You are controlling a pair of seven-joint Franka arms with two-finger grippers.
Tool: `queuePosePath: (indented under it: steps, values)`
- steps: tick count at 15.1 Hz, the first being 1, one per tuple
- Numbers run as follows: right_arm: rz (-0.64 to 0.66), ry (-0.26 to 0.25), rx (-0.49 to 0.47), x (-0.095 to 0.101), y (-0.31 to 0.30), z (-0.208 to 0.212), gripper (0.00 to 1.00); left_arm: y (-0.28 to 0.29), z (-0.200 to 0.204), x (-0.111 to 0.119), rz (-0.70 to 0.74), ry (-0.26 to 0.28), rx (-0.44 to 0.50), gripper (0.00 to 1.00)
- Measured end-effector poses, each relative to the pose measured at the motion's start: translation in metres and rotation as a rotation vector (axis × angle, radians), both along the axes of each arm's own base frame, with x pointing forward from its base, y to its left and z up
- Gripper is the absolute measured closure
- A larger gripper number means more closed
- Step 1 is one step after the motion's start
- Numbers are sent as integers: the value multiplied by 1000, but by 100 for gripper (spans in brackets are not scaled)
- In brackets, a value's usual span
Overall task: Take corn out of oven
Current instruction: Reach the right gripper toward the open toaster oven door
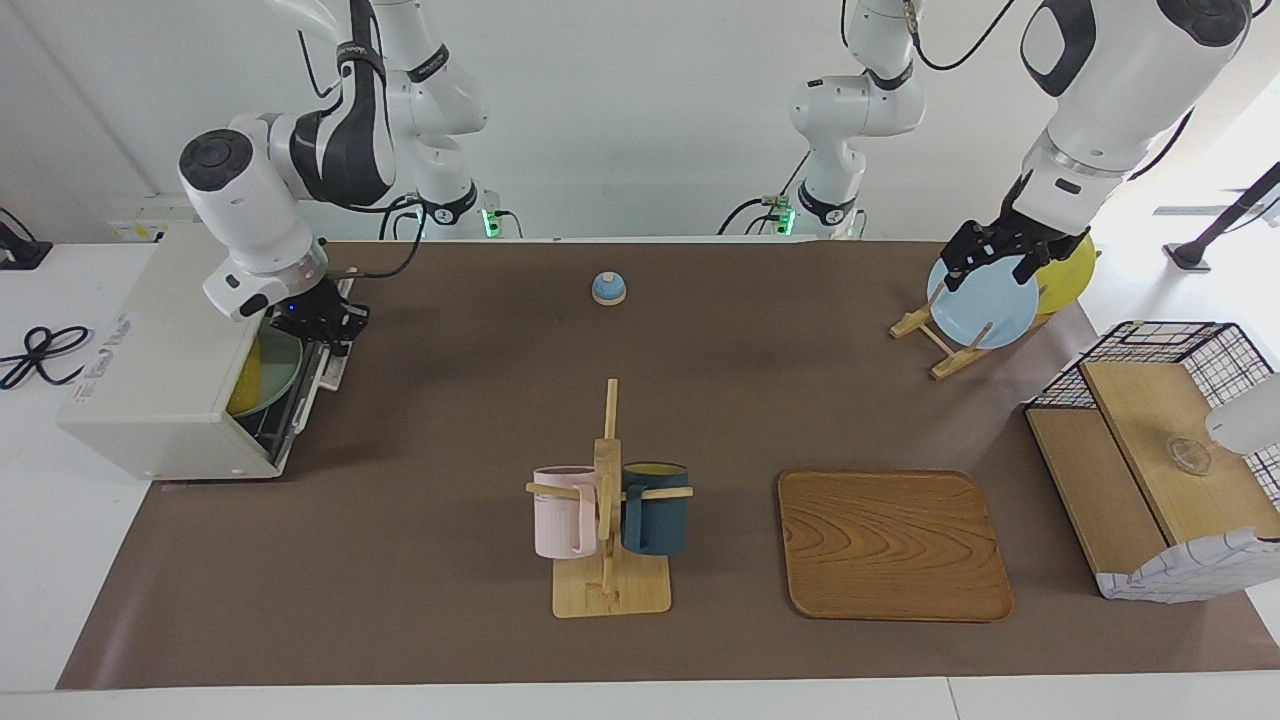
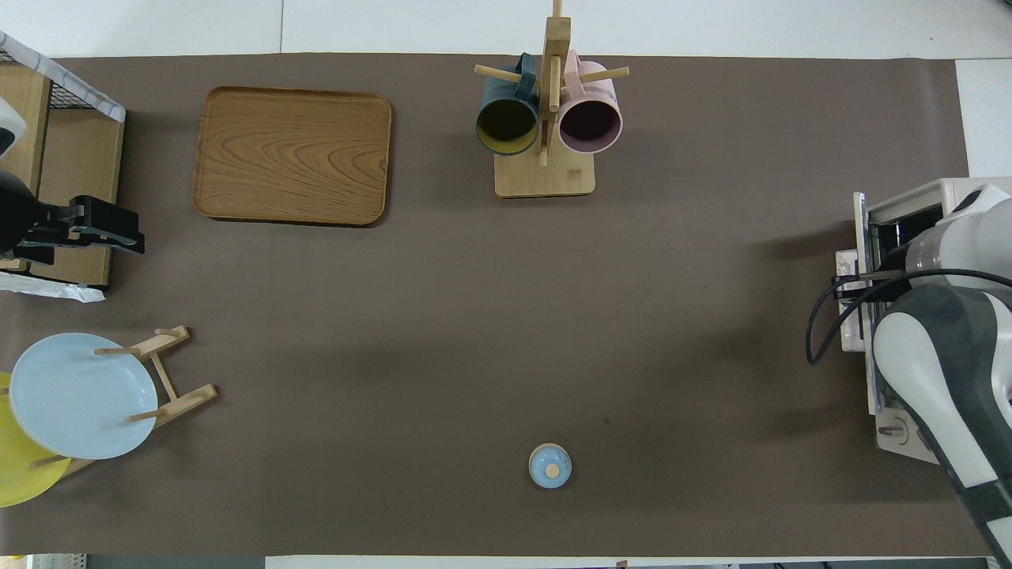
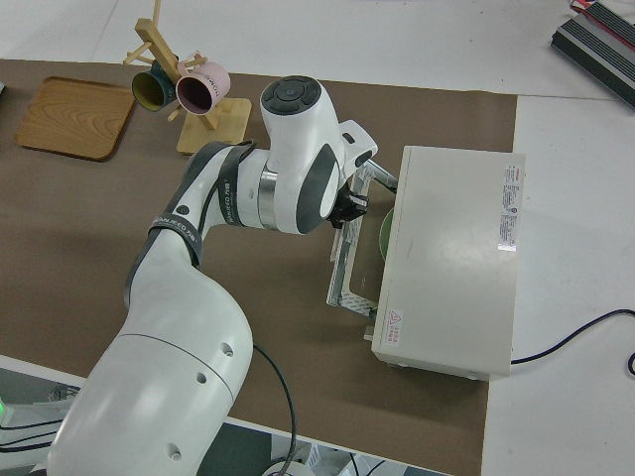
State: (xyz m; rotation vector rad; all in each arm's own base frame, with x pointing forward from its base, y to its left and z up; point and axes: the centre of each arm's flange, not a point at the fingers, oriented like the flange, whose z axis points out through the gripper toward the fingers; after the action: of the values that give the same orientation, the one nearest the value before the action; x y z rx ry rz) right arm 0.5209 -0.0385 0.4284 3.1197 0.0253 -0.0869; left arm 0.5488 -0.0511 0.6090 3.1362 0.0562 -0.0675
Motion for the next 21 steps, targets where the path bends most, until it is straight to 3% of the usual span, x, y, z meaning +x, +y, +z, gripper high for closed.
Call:
queuePosePath:
  steps: [4, 10, 21]
  values:
    - [1, 5, 29, 3, 11, -21, 99, 0, 0, 0, 0, 0, 0, 0]
    - [39, -43, 36, 4, 38, -73, 99, 0, 0, 0, 0, 0, 0, 0]
    - [33, -63, 46, 1, 44, -112, 99, 0, 0, 0, 0, 0, 0, 0]
